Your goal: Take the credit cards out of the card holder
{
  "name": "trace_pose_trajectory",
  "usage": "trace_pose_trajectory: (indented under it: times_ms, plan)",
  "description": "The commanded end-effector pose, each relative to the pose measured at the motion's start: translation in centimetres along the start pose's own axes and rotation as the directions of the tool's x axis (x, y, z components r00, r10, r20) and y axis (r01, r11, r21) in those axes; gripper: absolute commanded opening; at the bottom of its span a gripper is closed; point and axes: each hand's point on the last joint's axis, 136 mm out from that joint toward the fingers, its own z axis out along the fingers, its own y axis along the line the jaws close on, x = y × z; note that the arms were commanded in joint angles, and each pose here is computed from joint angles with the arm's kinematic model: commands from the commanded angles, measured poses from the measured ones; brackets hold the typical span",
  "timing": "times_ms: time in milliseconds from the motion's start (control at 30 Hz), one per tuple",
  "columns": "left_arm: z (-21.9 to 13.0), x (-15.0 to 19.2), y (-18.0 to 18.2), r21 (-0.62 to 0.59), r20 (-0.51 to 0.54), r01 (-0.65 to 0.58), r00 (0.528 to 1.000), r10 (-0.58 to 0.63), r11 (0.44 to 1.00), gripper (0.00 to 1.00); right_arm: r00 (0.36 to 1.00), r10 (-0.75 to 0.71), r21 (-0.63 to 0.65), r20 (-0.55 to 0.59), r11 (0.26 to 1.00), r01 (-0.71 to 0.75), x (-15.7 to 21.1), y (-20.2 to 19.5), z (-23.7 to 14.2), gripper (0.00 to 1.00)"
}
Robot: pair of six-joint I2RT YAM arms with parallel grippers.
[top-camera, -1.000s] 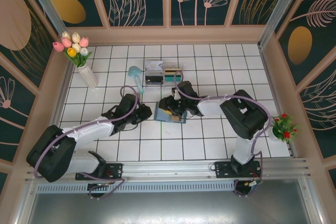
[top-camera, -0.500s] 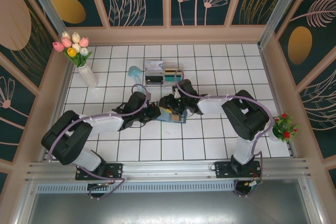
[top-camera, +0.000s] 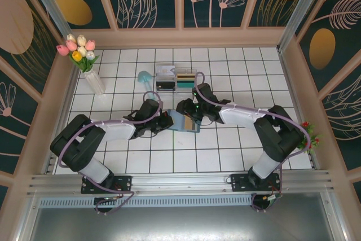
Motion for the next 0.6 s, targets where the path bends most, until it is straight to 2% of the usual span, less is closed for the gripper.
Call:
trace_pose_trajectory:
  times_ms: [0, 567]
  plan:
    - [0.3, 0.0, 0.1, -0.019, -0.001, -0.015, 1.0, 0.015, 1.0, 0.02, 1.0, -0.019, 0.16, 0.023, 0.987, 0.015, 0.8, -3.3, -0.7, 0.48]
    - [0.6, 0.3, 1.3, -0.066, -0.013, -0.007, 1.0, 0.007, 0.998, 0.02, 0.998, -0.057, 0.314, 0.021, 0.948, 0.047, 1.0, -5.9, -0.6, 0.49]
